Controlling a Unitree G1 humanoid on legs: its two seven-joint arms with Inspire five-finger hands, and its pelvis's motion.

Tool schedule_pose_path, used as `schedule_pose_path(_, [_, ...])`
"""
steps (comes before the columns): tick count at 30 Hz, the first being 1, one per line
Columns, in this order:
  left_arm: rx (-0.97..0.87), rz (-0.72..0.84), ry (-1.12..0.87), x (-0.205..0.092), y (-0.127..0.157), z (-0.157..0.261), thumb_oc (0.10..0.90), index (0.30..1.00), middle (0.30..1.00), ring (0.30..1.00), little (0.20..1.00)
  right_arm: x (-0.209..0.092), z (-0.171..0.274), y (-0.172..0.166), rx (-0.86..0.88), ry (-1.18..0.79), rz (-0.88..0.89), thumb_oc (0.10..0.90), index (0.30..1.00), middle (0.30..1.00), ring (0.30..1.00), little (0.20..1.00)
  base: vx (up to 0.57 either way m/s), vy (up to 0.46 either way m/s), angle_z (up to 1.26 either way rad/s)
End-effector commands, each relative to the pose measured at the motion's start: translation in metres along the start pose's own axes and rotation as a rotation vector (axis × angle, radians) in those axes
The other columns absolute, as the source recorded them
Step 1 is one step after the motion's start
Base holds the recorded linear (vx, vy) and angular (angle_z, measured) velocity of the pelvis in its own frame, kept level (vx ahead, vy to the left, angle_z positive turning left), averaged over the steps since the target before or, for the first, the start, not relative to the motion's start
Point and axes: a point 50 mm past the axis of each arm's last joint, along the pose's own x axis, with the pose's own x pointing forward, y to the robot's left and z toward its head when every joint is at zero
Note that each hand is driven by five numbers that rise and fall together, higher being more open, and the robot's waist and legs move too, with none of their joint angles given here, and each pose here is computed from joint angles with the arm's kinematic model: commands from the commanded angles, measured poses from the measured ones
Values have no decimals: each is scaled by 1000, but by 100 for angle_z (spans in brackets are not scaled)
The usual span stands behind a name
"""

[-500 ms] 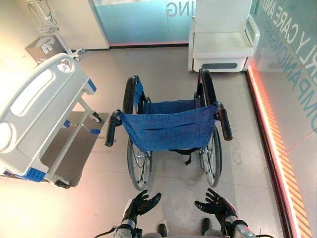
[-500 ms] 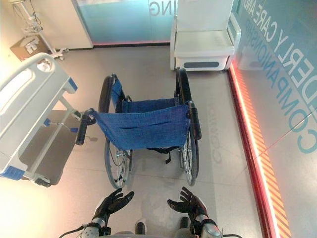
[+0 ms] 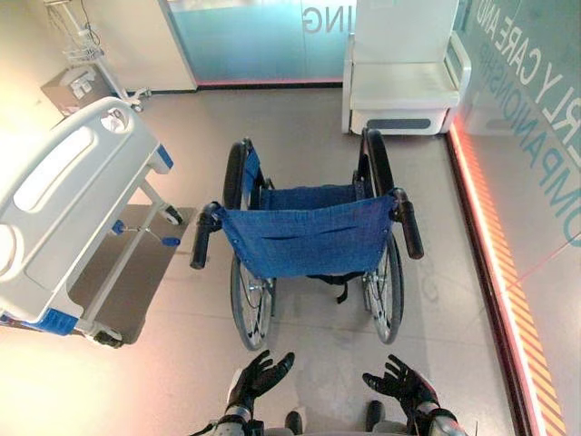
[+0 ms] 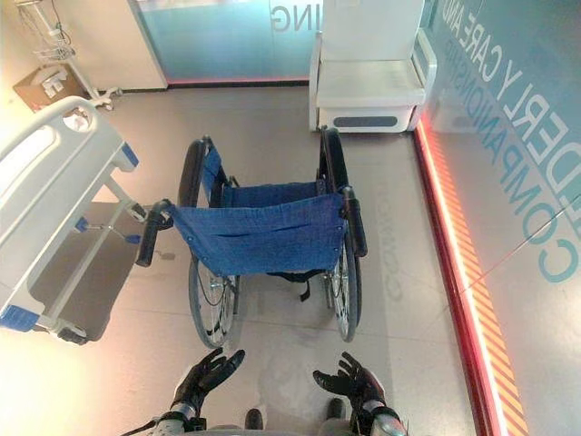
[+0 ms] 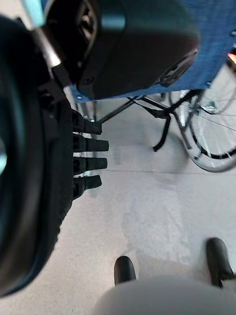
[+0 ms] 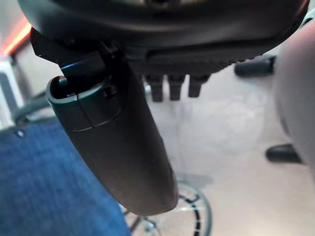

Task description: Push the wheelchair next to the bed

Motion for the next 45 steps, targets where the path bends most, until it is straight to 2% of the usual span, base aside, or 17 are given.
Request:
schedule_pose_path(1, [-133, 145, -262, 17, 32, 62, 800, 900, 900, 900, 900, 12, 67, 8, 96, -264, 43, 800, 900, 900, 900, 900, -16, -71, 0])
schedule_pose_path(4, [-186, 262, -400, 17, 60, 97, 800, 900, 900, 900, 900, 6, 113, -11, 121, -456, -19, 800, 900, 900, 900, 900, -9, -69, 3])
schedule_pose_path(9, [-249, 409, -521, 12, 84, 127, 800, 900, 900, 900, 900, -8, 163, -34, 173, -646, -98, 800, 900, 900, 900, 900, 8, -9, 1])
schedule_pose_path(10, [-282, 462, -559, 9, 94, 136, 800, 900, 900, 900, 900, -15, 188, -41, 183, -729, -121, 800, 900, 900, 900, 900, 34, 13, 2])
schedule_pose_path(14, [-307, 520, -634, 5, 103, 154, 800, 900, 900, 900, 900, -27, 222, -44, 220, -843, -149, 800, 900, 900, 900, 900, 9, 5, 0])
schedule_pose_path(19, [-333, 530, -833, -7, 112, 203, 800, 900, 900, 900, 900, -56, 286, -18, 278, -1083, -90, 800, 900, 900, 900, 900, 0, 0, 0])
schedule_pose_path(21, [-325, 520, -885, -10, 110, 215, 800, 900, 900, 900, 900, -63, 294, -8, 270, -1135, -62, 800, 900, 900, 900, 900, 0, 0, 0])
schedule_pose_path(23, [-280, 489, -985, -18, 106, 245, 800, 900, 900, 900, 900, -79, 313, 13, 225, -1228, -15, 800, 900, 900, 900, 900, 0, 0, 0])
schedule_pose_path(28, [-210, 409, -1129, -34, 96, 282, 800, 900, 900, 900, 900, -97, 326, 38, 130, -1337, 25, 800, 900, 900, 900, 900, 0, 0, 0])
schedule_pose_path(30, [-142, 294, -1207, -44, 79, 303, 800, 900, 900, 900, 900, -112, 333, 56, 43, -1416, 26, 800, 900, 900, 900, 900, 0, 0, 0])
schedule_pose_path(35, [-36, 160, -1308, -60, 61, 320, 800, 900, 900, 900, 900, -120, 331, 75, -31, -1432, 142, 800, 900, 900, 900, 900, 0, 0, 0])
schedule_pose_path(42, [21, 193, -1481, -84, 54, 328, 800, 900, 900, 900, 900, -116, 320, 98, -187, -1358, 289, 800, 900, 900, 900, 900, 0, 0, 0])
schedule_pose_path(45, [76, 168, -1474, -85, 51, 327, 800, 900, 900, 900, 900, -113, 313, 102, -245, -1326, 294, 800, 900, 900, 900, 900, 0, 0, 0])
